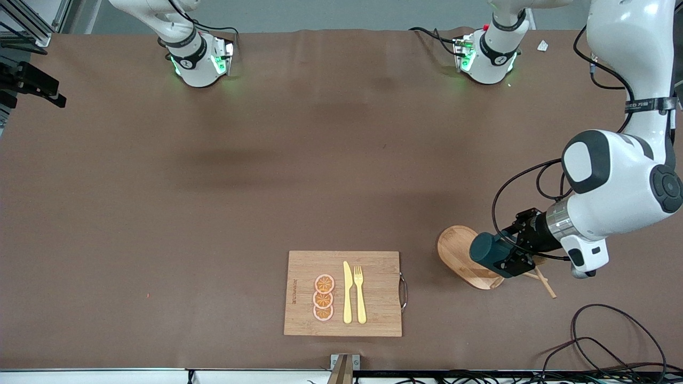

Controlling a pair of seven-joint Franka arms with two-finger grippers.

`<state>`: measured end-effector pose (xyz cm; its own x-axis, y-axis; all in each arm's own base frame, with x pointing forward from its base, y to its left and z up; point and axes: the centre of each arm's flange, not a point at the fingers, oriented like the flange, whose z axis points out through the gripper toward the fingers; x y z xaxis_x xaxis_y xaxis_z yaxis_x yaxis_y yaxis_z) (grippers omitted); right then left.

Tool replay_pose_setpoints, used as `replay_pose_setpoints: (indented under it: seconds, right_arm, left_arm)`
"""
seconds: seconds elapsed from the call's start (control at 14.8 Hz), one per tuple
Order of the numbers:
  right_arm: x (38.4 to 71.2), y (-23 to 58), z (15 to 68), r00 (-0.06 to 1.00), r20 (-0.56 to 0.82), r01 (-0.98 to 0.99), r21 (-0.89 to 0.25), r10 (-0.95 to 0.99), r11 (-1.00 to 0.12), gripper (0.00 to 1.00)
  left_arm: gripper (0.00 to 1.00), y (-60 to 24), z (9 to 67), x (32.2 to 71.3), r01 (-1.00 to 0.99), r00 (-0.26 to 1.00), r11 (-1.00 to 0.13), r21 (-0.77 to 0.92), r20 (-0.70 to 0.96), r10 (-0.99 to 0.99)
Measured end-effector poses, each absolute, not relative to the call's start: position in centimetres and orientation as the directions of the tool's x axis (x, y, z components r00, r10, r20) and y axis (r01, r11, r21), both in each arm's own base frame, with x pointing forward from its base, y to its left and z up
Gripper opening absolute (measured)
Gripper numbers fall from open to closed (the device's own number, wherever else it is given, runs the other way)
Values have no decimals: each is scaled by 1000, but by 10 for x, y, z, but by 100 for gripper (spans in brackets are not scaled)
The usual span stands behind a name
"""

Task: Transfer cup from left to right arm and place
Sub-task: 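Close the left gripper on the teal mug's rim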

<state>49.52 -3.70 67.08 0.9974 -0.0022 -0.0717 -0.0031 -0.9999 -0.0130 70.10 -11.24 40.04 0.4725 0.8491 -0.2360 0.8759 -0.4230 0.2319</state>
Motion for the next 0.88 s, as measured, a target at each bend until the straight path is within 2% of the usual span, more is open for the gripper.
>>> replay_pose_setpoints:
  seconds: [0.4, 0.54, 0.61, 0.88]
  right_arm:
    - [495, -37, 671, 997, -72, -3, -13, -2, -1000, 100]
    - [495, -37, 671, 997, -72, -3, -13, -2, -1000, 100]
    - [495, -37, 671, 997, -73, -3, -13, -2, -1000, 100]
    - [495, -37, 670, 997, -73, -3, -13, -2, -1000, 100]
  left_arm:
    - [100, -113, 376, 704, 868, 483, -430, 248, -223, 847]
    - [95, -116, 374, 704, 864, 490, -435, 254, -222, 843]
    - [89, -118, 375, 705, 860, 495, -439, 259, -221, 840]
    - [89, -130, 379, 703, 849, 514, -453, 272, -227, 827]
